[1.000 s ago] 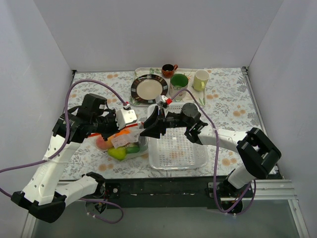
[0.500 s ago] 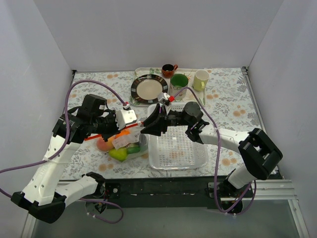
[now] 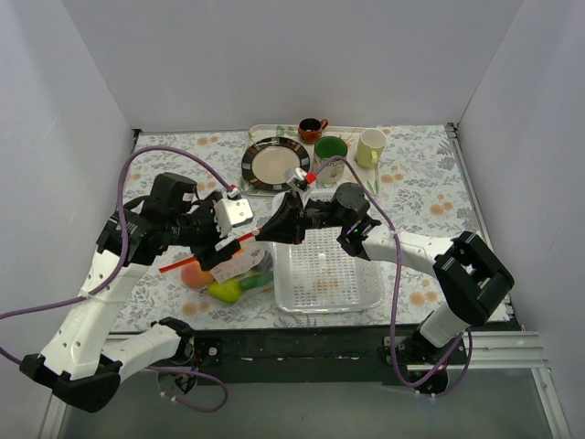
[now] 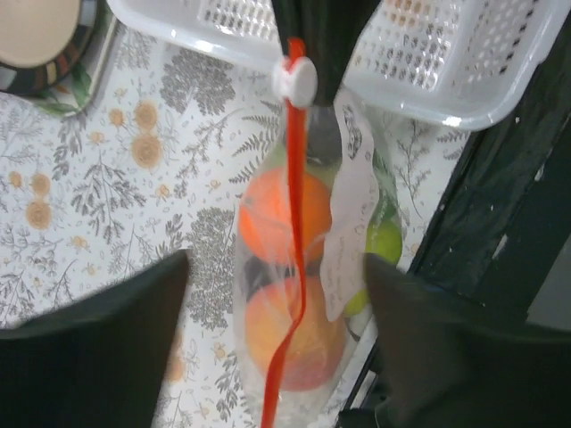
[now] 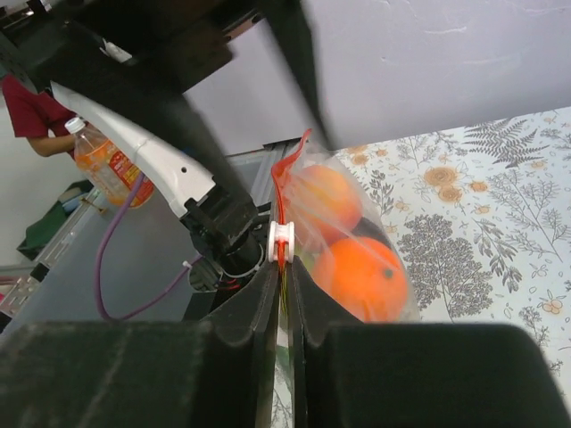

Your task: Open the zip-top bag and remove the fake food

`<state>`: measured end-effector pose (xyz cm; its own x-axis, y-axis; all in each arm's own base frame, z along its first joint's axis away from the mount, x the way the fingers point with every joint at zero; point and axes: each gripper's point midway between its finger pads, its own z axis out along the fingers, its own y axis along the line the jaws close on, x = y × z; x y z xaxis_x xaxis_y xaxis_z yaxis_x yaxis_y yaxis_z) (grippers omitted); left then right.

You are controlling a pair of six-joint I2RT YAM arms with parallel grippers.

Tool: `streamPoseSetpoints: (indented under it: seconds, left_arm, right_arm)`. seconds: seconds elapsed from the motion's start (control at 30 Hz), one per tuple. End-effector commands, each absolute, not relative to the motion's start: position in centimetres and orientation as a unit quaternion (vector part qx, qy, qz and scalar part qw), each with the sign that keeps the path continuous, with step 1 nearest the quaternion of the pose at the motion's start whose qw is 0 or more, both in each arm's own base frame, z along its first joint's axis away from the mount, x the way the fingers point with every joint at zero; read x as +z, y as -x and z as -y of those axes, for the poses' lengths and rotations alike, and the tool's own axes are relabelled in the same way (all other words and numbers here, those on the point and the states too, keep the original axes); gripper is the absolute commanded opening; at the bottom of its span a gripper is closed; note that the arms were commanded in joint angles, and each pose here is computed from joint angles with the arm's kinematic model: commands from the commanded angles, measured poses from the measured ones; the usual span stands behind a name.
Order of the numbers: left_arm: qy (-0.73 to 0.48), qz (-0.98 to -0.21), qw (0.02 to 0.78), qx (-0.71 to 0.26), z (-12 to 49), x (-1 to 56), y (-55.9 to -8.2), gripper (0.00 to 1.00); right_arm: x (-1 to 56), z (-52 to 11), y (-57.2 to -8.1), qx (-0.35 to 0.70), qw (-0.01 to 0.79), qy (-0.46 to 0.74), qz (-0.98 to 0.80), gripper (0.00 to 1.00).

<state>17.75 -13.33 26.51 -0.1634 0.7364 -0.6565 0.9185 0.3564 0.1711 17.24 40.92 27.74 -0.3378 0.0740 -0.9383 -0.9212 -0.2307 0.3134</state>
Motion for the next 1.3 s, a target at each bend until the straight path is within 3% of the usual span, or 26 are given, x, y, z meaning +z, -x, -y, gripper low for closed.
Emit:
streamPoseSetpoints:
  seconds: [0.0, 0.23, 0.5, 0.73, 0.83, 0.97, 1.07, 1.1, 1.17, 1.27]
  left_arm:
    - [-0.51, -0.736, 0.428, -0.126, 14.1, 30.3, -19.8, 0.98]
    - [-0.471, -0.706, 0.491, -0.195, 17.5, 35.4, -21.3, 0.98]
    - [-0.515, -0.716, 0.349, -0.317, 20.9, 31.8, -19.2, 0.98]
    - [-0.529, -0.73, 0.298, -0.315, 20.3, 29.8, -18.4, 0.74]
    - [-0.536, -0.727, 0.295, -0.311, 19.9, 30.3, -17.9, 0.56]
    - [-0.538, -0.725, 0.294, -0.313, 19.9, 30.5, -17.7, 0.55]
    - [-0.54, -0.724, 0.284, -0.323, 20.1, 30.2, -17.5, 0.29]
    - [-0.538, -0.725, 0.281, -0.325, 20.2, 30.1, -17.5, 0.15]
    - [-0.538, -0.726, 0.278, -0.325, 20.2, 29.9, -17.5, 0.16]
    - [-0.537, -0.729, 0.269, -0.329, 20.1, 29.4, -17.3, 0.24]
  right_arm:
    - [29.6, -40.8, -16.9, 0.655, 0.392, 0.449, -0.465, 0.13]
    - [29.9, -41.0, -16.6, 0.654, 0.384, 0.454, -0.467, 0.1]
    - [30.7, -41.5, -16.4, 0.642, 0.39, 0.464, -0.469, 0.04]
    - [30.6, -41.1, -16.2, 0.632, 0.395, 0.471, -0.472, 0.03]
    - [30.1, -40.9, -16.3, 0.623, 0.397, 0.473, -0.479, 0.01]
    - [30.1, -40.9, -16.3, 0.623, 0.397, 0.473, -0.48, 0.01]
    - [30.4, -41.0, -16.3, 0.626, 0.395, 0.474, -0.477, 0.01]
    - [30.4, -40.9, -16.3, 0.625, 0.396, 0.474, -0.477, 0.01]
    - [30.3, -40.9, -16.2, 0.624, 0.396, 0.474, -0.479, 0.01]
    - [30.4, -40.8, -16.2, 0.625, 0.396, 0.474, -0.478, 0.01]
